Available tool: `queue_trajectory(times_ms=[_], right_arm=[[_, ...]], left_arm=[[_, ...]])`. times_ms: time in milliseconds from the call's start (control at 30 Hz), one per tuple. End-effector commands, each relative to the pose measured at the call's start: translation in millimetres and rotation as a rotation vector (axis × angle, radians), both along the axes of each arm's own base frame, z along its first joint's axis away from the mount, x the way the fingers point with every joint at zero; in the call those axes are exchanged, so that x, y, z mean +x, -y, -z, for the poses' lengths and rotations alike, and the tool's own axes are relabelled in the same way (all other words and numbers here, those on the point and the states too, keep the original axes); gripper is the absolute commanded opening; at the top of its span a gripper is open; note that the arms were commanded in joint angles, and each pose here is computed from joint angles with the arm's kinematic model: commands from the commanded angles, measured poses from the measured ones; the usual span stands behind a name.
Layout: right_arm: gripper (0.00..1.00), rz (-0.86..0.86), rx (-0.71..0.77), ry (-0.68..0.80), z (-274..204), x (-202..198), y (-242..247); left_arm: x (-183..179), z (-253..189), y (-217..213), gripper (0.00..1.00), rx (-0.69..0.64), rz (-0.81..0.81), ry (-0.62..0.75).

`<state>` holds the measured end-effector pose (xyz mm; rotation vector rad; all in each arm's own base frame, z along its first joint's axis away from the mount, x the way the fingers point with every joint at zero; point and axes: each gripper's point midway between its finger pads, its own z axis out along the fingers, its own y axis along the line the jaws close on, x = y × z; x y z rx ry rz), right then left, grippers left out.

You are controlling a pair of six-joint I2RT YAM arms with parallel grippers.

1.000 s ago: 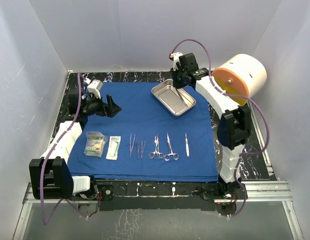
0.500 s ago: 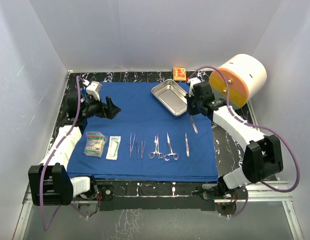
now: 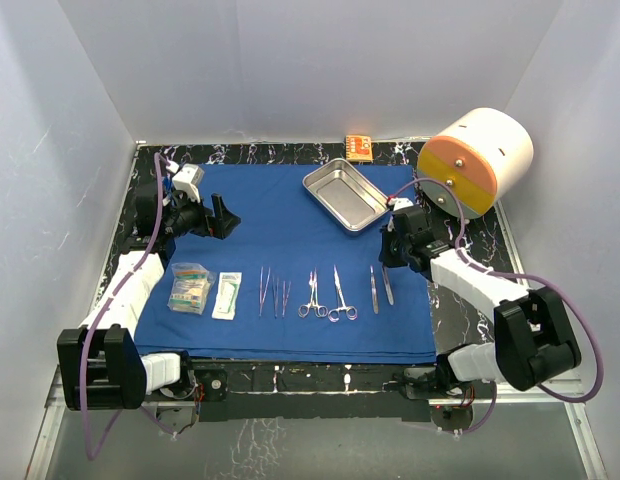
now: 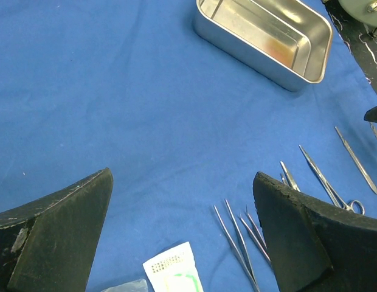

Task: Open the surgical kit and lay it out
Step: Place the medical item in the surgical kit.

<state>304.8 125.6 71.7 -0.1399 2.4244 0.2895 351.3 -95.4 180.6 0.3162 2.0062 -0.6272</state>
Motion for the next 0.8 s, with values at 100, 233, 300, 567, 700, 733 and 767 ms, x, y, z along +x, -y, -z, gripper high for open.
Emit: queue_trajectory(times_ms=[100, 233, 300, 567, 700, 733, 767], right_arm=[[0.0, 0.116, 0.069, 0.003, 7.9, 10.8, -2.4], [0.0, 0.116, 0.067, -0.019, 13.3, 8.0, -2.4], [0.0, 0.124, 0.065, -0.026, 15.5, 6.8, -1.5], [0.0, 0.136, 0.041, -0.039, 24.2, 3.9, 3.5], [0.0, 0.135, 0.041, -0.054, 28.5, 1.4, 3.0], [0.0, 0.135, 0.041, -0.057, 29.5, 1.1, 3.1], [0.0, 0.136, 0.039, -0.061, 31.2, 0.4, 3.6]], left_arm=[[3.9, -0.8, -5.6, 0.98, 0.035, -0.002, 0.036], [5.1, 1.4, -6.0, 0.98, 0.038, -0.002, 0.031], [5.3, 1.5, -5.9, 0.98, 0.039, -0.002, 0.032], [5.0, 2.4, -5.6, 0.98, 0.037, 0.0, 0.031], [4.1, 2.4, -5.7, 0.99, 0.037, 0.0, 0.033], [3.9, 2.5, -5.6, 0.98, 0.037, 0.001, 0.032], [4.2, 1.9, -5.8, 0.98, 0.037, 0.0, 0.033]])
